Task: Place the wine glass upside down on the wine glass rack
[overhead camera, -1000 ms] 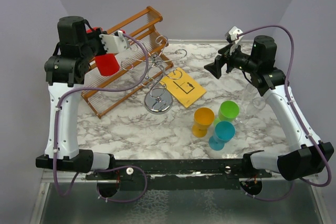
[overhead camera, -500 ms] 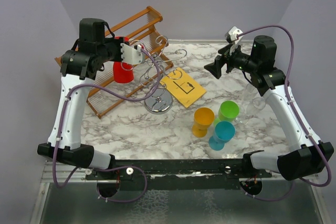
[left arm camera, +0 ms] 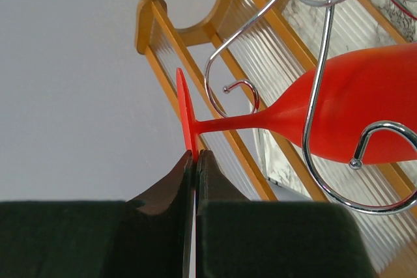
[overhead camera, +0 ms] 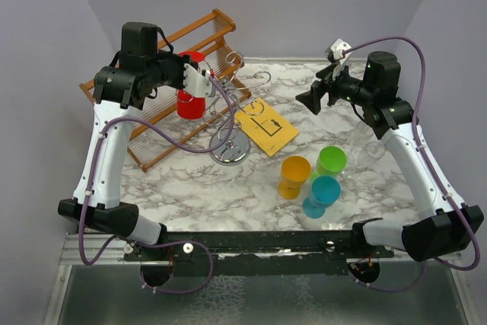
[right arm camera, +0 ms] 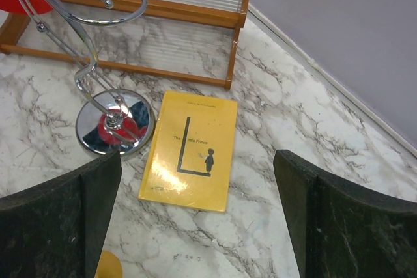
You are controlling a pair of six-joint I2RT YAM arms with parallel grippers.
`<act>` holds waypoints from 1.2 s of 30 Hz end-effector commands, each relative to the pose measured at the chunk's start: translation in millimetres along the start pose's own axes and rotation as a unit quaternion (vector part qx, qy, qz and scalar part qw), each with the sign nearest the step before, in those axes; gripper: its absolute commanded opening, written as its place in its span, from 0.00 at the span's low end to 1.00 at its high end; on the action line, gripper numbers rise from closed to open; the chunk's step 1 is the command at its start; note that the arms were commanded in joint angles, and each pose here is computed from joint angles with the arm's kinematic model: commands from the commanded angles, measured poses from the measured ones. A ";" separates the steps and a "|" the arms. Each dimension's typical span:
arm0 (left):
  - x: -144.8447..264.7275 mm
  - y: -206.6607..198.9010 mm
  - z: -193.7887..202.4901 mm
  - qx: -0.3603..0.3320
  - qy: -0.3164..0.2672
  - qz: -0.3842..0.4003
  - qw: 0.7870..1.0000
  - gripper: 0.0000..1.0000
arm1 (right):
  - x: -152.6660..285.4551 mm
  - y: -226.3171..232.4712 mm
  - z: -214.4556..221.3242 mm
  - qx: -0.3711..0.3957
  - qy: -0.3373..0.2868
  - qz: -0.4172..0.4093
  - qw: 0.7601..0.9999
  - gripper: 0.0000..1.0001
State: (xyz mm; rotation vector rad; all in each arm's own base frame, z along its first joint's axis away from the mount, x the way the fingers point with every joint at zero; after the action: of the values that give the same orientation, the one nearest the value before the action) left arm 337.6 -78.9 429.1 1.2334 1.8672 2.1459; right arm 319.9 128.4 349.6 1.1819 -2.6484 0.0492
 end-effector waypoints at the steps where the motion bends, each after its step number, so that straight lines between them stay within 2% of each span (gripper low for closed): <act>1: 1.7 9.3 -15.9 -0.022 -0.057 -0.016 0.998 0.00 | -3.5 -0.1 -0.9 0.008 -0.002 -0.010 1.000 0.99; 9: -8.3 15.0 -19.9 -0.025 -0.085 -0.030 0.996 0.00 | -2.7 0.9 -1.9 0.008 -0.002 -0.013 1.000 1.00; 24: -29.7 20.3 -16.2 -0.036 -0.088 -0.032 0.995 0.00 | -2.9 0.1 -1.1 0.007 0.001 -0.010 1.000 1.00; 36: -42.3 19.1 -4.1 -0.057 -0.027 -0.019 0.998 0.00 | -3.6 -0.2 0.2 0.006 0.004 -0.011 1.000 1.00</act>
State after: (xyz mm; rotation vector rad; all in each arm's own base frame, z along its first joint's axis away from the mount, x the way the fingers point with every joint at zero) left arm 367.5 -109.5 417.0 1.2885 1.7297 2.0816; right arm 322.0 128.9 345.1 1.1825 -2.6332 0.0528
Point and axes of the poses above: each gripper's point midway between its finger pads, its own x axis back along the fingers, its own y axis along the line the jaws close on, z = x × y, the point moved 6 cm from there along x, back along the fingers, and after that the axes turned 10 degrees about -x, right-handed, at the moved point
